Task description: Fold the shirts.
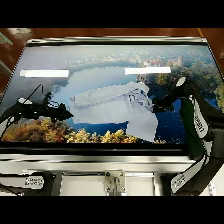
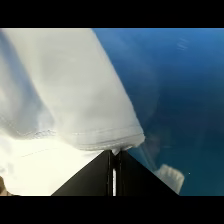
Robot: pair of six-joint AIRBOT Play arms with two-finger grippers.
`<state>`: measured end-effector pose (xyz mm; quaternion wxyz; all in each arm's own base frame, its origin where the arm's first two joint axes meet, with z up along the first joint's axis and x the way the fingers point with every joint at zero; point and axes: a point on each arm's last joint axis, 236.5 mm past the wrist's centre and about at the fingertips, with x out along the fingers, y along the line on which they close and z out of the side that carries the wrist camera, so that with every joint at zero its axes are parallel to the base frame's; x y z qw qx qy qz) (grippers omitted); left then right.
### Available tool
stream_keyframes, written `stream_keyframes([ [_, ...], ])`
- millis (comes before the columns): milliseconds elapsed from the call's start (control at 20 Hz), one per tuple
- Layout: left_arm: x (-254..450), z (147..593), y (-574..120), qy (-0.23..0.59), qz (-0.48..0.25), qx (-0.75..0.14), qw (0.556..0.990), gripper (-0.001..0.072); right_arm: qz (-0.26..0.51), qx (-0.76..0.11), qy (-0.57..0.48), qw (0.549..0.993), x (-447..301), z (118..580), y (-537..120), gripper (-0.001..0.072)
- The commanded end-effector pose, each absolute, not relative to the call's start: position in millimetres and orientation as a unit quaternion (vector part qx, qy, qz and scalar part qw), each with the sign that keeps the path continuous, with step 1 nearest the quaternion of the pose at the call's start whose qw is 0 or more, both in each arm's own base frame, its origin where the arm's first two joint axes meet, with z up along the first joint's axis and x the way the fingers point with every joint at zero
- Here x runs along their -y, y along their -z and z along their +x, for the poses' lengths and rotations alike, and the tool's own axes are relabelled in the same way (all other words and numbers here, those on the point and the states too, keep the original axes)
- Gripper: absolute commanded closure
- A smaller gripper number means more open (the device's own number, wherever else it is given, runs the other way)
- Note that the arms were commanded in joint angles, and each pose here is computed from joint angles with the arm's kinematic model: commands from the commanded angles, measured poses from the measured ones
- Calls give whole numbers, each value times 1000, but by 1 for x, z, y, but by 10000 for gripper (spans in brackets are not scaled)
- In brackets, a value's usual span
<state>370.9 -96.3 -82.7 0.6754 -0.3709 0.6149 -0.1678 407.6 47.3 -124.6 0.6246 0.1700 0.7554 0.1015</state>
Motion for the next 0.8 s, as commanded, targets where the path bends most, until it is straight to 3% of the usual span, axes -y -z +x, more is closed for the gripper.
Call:
stream_keyframes([
  [0, 87, 394, 59, 179, -351, -587, 708, 673, 148, -757, -116, 626, -61, 406, 118, 647],
  [100, 83, 413, 24, 193, -331, -553, 740, 673, 134, -725, -125, 664, -62, 420, 90, 647],
  [200, 80, 429, -33, 214, -292, -500, 786, 673, 114, -660, -136, 730, -60, 447, 33, 647],
  [400, 72, 424, -213, 236, -160, -329, 900, 673, 58, -472, -167, 864, -63, 466, -154, 646],
  [600, 83, 339, -408, 234, -61, -94, 966, 673, 4, -249, -160, 955, -62, 395, -356, 646],
  [750, 86, 260, -500, 210, -46, 59, 975, 673, -20, -82, -142, 986, -61, 311, -467, 647],
])
